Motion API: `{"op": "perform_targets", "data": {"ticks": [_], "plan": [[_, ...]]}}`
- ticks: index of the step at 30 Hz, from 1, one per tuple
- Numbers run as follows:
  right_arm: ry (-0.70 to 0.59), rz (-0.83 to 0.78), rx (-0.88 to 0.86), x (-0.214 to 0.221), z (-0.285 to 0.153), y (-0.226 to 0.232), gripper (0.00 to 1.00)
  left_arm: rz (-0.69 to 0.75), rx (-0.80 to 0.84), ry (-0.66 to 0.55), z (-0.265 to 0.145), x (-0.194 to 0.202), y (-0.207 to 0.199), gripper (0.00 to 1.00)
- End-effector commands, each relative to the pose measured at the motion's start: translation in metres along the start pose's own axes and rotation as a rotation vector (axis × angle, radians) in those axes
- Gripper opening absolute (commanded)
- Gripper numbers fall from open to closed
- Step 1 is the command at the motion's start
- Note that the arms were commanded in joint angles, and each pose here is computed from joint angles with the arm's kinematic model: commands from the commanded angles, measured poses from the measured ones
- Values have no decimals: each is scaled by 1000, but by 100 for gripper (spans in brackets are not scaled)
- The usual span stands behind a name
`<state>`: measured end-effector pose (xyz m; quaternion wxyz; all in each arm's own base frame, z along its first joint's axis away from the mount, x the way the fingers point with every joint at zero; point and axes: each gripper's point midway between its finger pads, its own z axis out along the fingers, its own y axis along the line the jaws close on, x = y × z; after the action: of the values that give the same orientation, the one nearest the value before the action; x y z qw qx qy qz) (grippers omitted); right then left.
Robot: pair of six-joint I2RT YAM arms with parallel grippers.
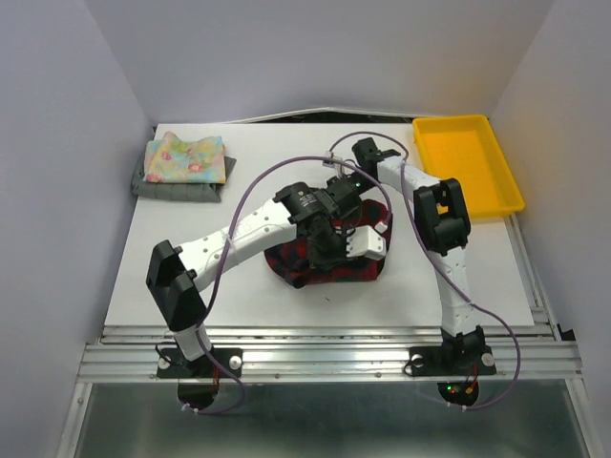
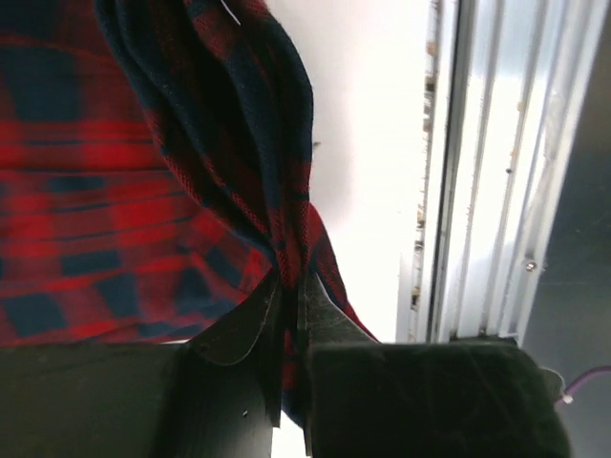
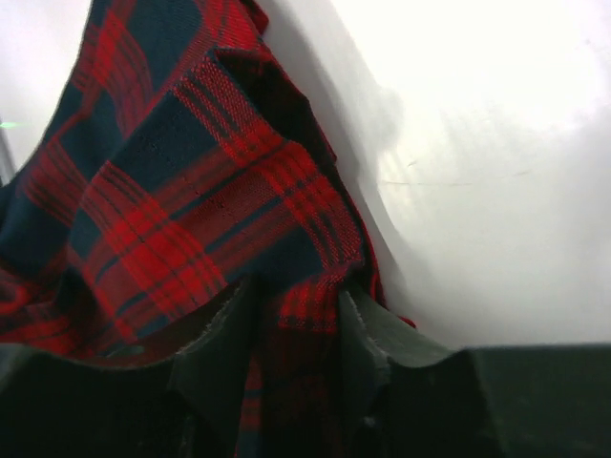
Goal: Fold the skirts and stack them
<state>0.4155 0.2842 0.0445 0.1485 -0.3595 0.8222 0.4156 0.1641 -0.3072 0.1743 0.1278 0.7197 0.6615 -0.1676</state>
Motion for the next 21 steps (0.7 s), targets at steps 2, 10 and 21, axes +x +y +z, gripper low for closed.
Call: {"op": "perform_targets", "data": {"ticks": [2,10,21], "plan": [[0,-56,-107,10,-7,32,36,67,-81,-12,-30,-4,29,0],[33,-25,-216,33,1,64,34,66,-263,9,-44,-3,113,0],[27,-15,-249,34,7,74,32,150,-418,-4,-22,-11,173,0]]}}
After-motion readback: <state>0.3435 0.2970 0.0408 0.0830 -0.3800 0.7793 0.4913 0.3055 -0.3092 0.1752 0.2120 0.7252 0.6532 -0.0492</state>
